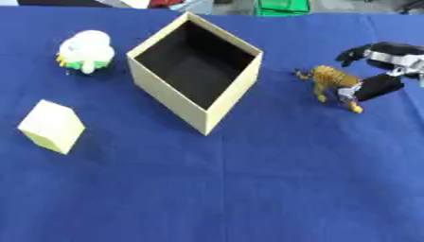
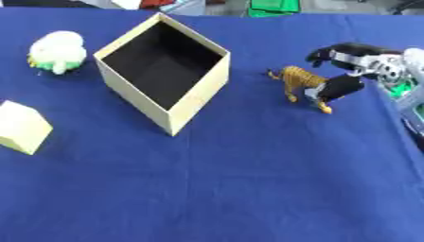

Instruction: Pick up objects on the table and place them in the box.

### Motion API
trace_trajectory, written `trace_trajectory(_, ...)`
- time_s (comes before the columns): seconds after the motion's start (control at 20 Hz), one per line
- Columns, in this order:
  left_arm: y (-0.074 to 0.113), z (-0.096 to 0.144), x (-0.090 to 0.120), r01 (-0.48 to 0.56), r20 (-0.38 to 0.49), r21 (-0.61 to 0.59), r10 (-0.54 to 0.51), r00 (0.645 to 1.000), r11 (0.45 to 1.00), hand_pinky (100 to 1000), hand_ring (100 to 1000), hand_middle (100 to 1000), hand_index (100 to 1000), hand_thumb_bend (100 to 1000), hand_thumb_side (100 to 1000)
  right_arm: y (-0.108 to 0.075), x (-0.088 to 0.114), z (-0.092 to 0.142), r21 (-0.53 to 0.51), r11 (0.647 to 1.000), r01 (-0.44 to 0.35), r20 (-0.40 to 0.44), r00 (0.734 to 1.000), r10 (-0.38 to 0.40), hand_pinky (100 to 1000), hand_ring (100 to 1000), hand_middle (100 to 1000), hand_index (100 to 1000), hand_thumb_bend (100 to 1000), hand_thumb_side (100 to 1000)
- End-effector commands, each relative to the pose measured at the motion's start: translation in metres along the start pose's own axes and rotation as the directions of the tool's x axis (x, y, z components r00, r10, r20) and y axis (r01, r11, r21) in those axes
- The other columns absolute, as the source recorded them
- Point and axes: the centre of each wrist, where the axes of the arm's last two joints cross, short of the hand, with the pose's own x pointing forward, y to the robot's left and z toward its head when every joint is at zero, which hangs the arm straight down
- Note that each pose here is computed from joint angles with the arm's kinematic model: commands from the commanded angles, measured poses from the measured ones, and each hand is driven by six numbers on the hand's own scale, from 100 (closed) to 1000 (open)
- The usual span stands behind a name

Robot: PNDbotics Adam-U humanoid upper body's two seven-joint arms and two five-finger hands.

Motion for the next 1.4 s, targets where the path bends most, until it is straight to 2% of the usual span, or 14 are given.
trace_trajectory(0.05, 0.000, -0.007, 0.005, -0.004, 0.032, -0.007, 0.005, 0.999, 1.000, 764, 726, 700, 790, 307, 1000, -0.011, -0.003, 0.005, -0.031, 0.999, -0.014, -0.019, 1.000, 0.013, 965, 980, 817, 915, 243, 455)
trace_trajectory(0.2, 0.000, -0.007, 0.005, -0.005, 0.032, -0.006, 0.005, 0.999, 1.000, 764, 726, 699, 790, 307, 1000, -0.010, -0.003, 0.004, -0.030, 0.999, -0.011, -0.017, 1.000, 0.010, 955, 972, 794, 891, 229, 446)
trace_trajectory(0.45, 0.000, -0.007, 0.005, -0.005, 0.032, -0.004, 0.005, 0.999, 1.000, 764, 725, 699, 789, 308, 1000, -0.012, -0.001, 0.005, -0.046, 0.999, -0.001, -0.005, 1.000, 0.001, 926, 945, 687, 815, 177, 402)
trace_trajectory(0.65, 0.000, -0.008, 0.005, -0.006, 0.034, -0.004, 0.006, 0.999, 1.000, 765, 725, 699, 789, 308, 1000, -0.012, 0.000, 0.005, -0.053, 0.999, 0.012, 0.002, 1.000, -0.012, 914, 932, 637, 780, 117, 386)
trace_trajectory(1.0, 0.000, -0.008, 0.005, -0.007, 0.034, -0.003, 0.007, 0.999, 1.000, 765, 725, 699, 788, 309, 1000, -0.012, 0.001, 0.004, -0.055, 0.998, 0.035, 0.011, 0.999, -0.035, 888, 905, 561, 724, 100, 329)
trace_trajectory(1.3, 0.000, -0.009, 0.005, -0.009, 0.036, -0.001, 0.009, 0.999, 1.000, 765, 725, 699, 788, 309, 1000, -0.017, 0.005, 0.005, -0.084, 0.994, 0.065, 0.018, 0.998, -0.064, 858, 877, 507, 674, 100, 157)
trace_trajectory(1.4, 0.000, -0.009, 0.005, -0.008, 0.035, 0.000, 0.008, 0.999, 1.000, 765, 725, 699, 788, 309, 1000, -0.019, 0.007, 0.005, -0.091, 0.993, 0.071, 0.022, 0.997, -0.069, 855, 873, 499, 667, 100, 126)
